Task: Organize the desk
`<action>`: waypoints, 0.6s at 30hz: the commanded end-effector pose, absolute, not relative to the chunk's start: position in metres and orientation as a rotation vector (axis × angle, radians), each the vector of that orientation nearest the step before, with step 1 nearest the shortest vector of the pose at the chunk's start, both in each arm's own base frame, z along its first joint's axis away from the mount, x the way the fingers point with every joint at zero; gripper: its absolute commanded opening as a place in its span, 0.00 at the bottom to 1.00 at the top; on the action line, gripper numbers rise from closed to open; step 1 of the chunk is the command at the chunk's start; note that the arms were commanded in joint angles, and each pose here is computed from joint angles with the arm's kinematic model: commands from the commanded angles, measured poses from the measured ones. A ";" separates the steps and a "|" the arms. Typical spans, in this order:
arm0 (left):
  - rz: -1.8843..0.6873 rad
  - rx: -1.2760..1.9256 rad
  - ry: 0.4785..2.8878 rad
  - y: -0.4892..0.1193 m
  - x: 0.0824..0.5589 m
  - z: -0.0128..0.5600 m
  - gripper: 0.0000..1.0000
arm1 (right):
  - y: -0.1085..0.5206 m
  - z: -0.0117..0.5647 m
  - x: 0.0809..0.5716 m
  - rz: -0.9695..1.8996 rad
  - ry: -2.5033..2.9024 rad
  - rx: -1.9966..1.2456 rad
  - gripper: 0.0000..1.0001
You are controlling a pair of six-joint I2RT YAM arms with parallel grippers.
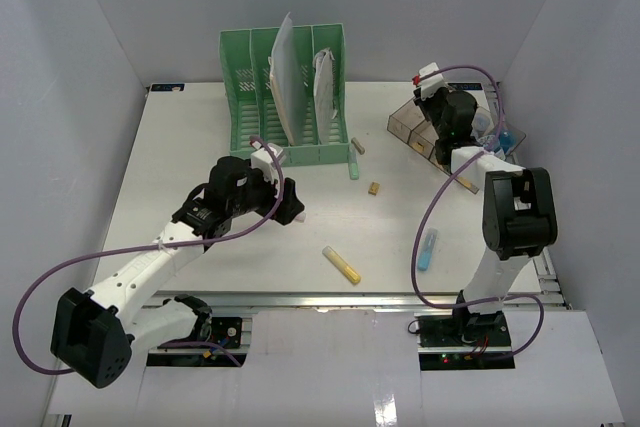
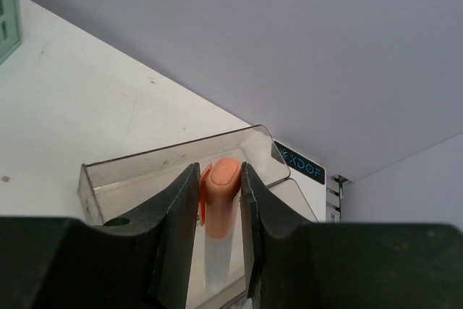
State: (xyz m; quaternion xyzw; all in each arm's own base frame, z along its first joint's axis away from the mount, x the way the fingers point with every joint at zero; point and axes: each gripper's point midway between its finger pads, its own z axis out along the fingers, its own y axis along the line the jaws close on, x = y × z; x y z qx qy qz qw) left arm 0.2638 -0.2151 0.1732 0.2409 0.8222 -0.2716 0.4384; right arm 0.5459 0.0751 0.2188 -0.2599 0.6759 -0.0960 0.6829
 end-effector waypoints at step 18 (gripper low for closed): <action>-0.632 0.563 2.020 -0.204 0.273 0.178 0.98 | 0.053 0.213 0.581 -0.136 1.473 -0.611 0.97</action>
